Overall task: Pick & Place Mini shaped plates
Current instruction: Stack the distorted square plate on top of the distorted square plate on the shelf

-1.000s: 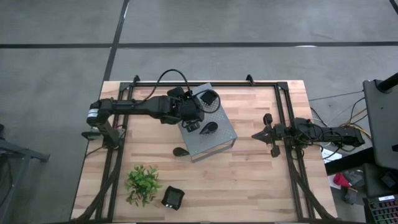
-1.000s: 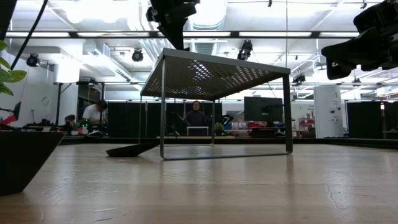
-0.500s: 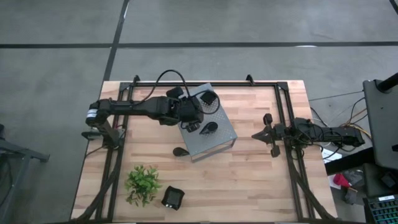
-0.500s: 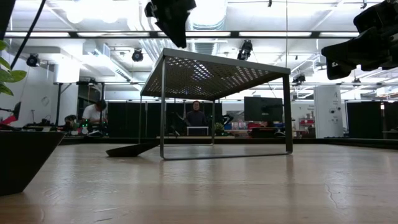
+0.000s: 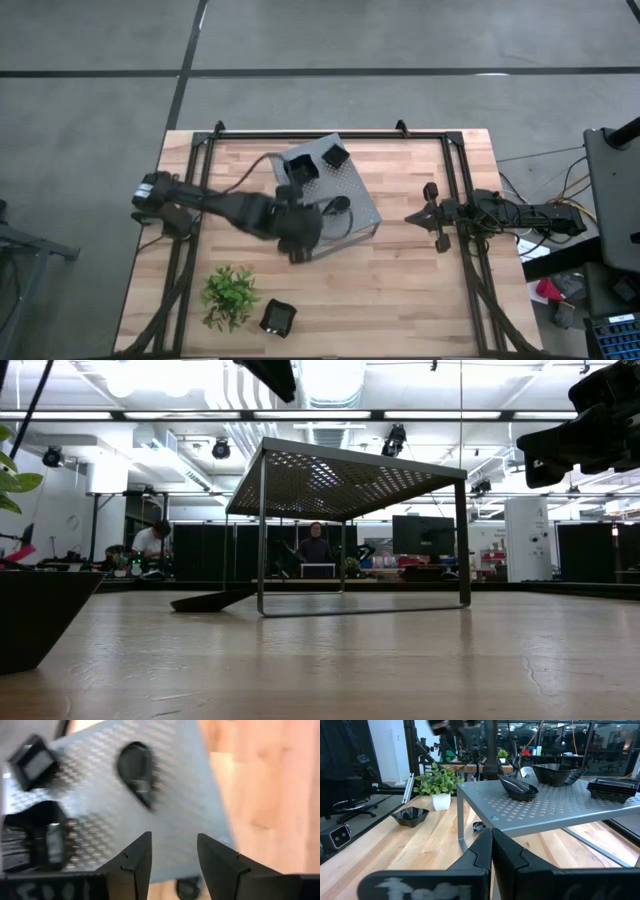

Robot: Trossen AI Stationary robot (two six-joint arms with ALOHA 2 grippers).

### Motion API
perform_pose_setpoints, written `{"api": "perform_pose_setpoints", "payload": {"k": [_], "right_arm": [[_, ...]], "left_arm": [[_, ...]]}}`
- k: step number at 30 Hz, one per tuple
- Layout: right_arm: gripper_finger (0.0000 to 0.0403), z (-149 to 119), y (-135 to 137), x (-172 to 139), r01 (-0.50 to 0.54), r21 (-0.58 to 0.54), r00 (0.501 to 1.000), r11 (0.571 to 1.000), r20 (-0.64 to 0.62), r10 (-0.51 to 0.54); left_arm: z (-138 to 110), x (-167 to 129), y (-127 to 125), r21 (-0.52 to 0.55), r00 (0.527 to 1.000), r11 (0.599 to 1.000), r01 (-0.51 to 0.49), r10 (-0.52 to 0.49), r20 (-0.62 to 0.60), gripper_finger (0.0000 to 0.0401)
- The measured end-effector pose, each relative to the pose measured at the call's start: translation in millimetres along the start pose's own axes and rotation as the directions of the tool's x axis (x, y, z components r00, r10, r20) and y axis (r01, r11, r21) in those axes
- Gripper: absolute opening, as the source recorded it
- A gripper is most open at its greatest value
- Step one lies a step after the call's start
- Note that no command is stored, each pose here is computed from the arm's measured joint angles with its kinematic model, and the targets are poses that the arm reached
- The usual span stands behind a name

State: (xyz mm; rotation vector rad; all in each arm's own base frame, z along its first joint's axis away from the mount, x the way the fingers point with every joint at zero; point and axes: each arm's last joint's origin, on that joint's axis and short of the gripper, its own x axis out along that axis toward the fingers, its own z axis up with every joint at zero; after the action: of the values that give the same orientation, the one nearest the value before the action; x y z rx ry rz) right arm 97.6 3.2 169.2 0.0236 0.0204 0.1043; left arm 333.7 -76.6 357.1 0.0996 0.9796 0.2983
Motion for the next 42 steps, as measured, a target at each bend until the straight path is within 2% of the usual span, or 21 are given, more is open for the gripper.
{"api": "perform_pose_setpoints", "payload": {"k": [5, 14, 21, 23, 26, 29, 37, 42], "right_arm": [[0.0009, 0, 0, 0, 0.0, 0.0, 1.0, 1.0, 0.0, 0.0], [0.0009, 0, 0, 0, 0.0, 0.0, 1.0, 1.0, 0.0, 0.0], [0.0009, 0, 0, 0, 0.0, 0.0, 1.0, 1.0, 0.0, 0.0], [0.0009, 0, 0, 0, 0.0, 0.0, 1.0, 1.0, 0.0, 0.0], [0.0009, 0, 0, 0, 0.0, 0.0, 1.0, 1.0, 0.0, 0.0], [0.0009, 0, 0, 0, 0.0, 0.0, 1.0, 1.0, 0.0, 0.0], [0.0009, 0, 0, 0, 0.0, 0.0, 1.0, 1.0, 0.0, 0.0], [0.0009, 0, 0, 0, 0.0, 0.0, 1.0, 1.0, 0.0, 0.0]], "left_arm": [[-16, -7, -33, 0.068, 0.999, 0.996, 0.051, -0.051, -0.011, 0.0152], [-50, -3, -83, 0.072, 0.99, 0.987, 0.143, -0.142, -0.028, 0.0152], [-86, 10, -119, 0.093, 0.957, 0.954, 0.286, -0.279, -0.084, 0.0152], [-95, 15, -128, 0.064, 0.94, 0.94, 0.334, -0.328, -0.088, 0.0152], [-108, 20, -140, 0.0, 0.924, 0.927, 0.374, -0.373, -0.077, 0.0151], [-116, 21, -153, -0.05, 0.894, 0.895, 0.444, -0.446, -0.037, 0.0151], [-142, 13, -179, 0.001, 0.838, 0.838, 0.545, -0.545, 0.013, 0.0143], [-156, 17, -186, 0.006, 0.844, 0.845, 0.534, -0.534, 0.051, 0.0133]]}}
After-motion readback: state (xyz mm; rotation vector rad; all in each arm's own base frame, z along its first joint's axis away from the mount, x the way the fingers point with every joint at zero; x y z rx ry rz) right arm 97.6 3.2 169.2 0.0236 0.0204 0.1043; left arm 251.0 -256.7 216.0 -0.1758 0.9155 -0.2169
